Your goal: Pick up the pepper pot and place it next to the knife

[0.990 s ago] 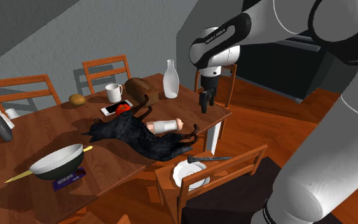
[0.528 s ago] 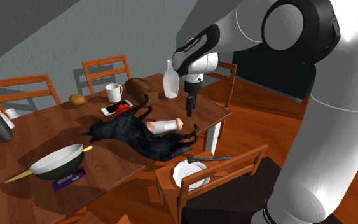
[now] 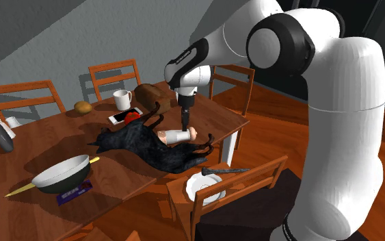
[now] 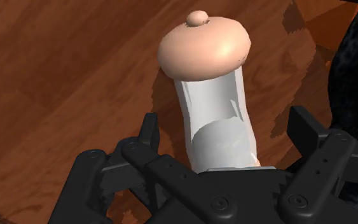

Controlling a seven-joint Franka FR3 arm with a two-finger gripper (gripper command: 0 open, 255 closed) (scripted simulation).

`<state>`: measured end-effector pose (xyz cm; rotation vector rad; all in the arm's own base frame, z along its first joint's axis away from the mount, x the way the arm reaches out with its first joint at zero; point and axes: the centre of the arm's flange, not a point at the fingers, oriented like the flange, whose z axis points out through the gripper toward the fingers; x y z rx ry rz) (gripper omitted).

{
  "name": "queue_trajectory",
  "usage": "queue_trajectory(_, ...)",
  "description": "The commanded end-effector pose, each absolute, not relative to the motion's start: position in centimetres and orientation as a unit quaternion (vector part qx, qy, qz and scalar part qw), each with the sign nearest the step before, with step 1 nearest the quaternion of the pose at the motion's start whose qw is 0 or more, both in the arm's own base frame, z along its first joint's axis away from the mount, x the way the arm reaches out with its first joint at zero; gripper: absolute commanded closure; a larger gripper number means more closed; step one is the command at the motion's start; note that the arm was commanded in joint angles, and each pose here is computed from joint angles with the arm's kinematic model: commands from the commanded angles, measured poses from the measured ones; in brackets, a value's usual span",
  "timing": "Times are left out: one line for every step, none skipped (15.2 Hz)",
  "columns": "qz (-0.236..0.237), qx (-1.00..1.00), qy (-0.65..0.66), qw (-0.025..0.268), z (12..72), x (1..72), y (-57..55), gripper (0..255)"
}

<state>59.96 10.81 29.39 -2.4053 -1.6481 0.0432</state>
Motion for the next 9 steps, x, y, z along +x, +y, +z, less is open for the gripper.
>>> queue_trajectory(0.008,-0.795,-0.594,0.121,28.5,60.5,12.7,0)
queue_trajectory(0.006,-0.790,-0.600,0.123,28.3,60.7,13.2,0)
queue_trajectory(0.006,-0.790,-0.600,0.123,27.8,60.6,13.3,0)
queue_trajectory(0.006,-0.790,-0.600,0.123,27.3,60.5,13.4,0)
queue_trajectory(0.006,-0.790,-0.600,0.123,26.8,60.4,13.5,0)
queue_trajectory(0.006,-0.790,-0.600,0.123,26.3,60.4,13.6,0)
queue_trajectory(0.006,-0.790,-0.600,0.123,25.8,60.3,13.7,0)
queue_trajectory(0.006,-0.790,-0.600,0.123,25.3,60.2,13.8,0)
queue_trajectory(0.006,-0.790,-0.600,0.123,24.5,60.1,13.9,0)
